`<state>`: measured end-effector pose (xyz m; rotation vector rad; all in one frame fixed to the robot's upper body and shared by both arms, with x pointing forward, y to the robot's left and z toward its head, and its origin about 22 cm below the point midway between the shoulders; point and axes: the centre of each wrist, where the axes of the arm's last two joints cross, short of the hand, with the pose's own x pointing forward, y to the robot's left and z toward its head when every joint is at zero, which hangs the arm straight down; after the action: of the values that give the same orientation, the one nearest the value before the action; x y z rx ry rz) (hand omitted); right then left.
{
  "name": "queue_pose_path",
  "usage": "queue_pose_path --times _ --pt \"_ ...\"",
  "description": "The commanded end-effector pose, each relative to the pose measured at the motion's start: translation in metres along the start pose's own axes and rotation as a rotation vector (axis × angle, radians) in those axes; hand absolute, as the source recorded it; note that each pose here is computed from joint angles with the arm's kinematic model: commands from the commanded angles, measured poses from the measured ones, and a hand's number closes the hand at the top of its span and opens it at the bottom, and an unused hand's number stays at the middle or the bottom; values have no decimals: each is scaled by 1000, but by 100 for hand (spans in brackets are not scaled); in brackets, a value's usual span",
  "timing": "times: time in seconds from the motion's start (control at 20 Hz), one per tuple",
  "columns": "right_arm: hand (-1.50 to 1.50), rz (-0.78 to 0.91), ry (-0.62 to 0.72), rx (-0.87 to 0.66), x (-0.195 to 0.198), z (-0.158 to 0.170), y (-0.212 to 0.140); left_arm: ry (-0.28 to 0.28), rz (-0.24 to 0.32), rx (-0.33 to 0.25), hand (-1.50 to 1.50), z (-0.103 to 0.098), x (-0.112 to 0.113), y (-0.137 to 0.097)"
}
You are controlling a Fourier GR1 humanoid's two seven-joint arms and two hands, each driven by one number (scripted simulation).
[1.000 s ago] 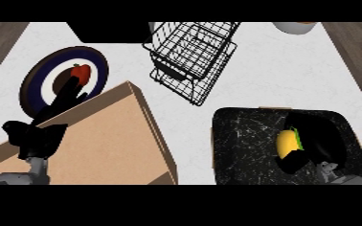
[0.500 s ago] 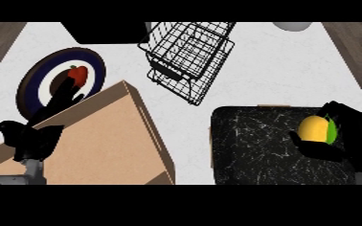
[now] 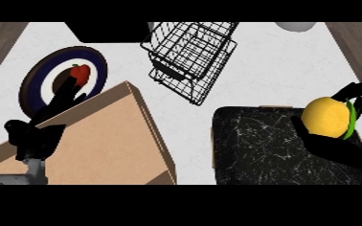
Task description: Pick the lemon from the tray and place it in the tiered basket
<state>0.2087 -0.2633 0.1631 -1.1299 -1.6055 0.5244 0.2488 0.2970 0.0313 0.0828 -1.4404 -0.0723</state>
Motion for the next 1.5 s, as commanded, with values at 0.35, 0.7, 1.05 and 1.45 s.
queue_pose_path --times 0.35,0.7,1.05,1.45 --pt "150 -71 -79 79 118 -41 3 25 -12 -54 0 0 3 -5" --pt "150 -65 -52 116 184 -78 51 8 -27 -35 0 -16 6 -12" --pt "150 -91 3 164 202 -116 81 7 -10 -34 0 -2 9 -10" --pt "150 -55 77 190 224 -139 106 32 -9 -42 0 4 4 -11"
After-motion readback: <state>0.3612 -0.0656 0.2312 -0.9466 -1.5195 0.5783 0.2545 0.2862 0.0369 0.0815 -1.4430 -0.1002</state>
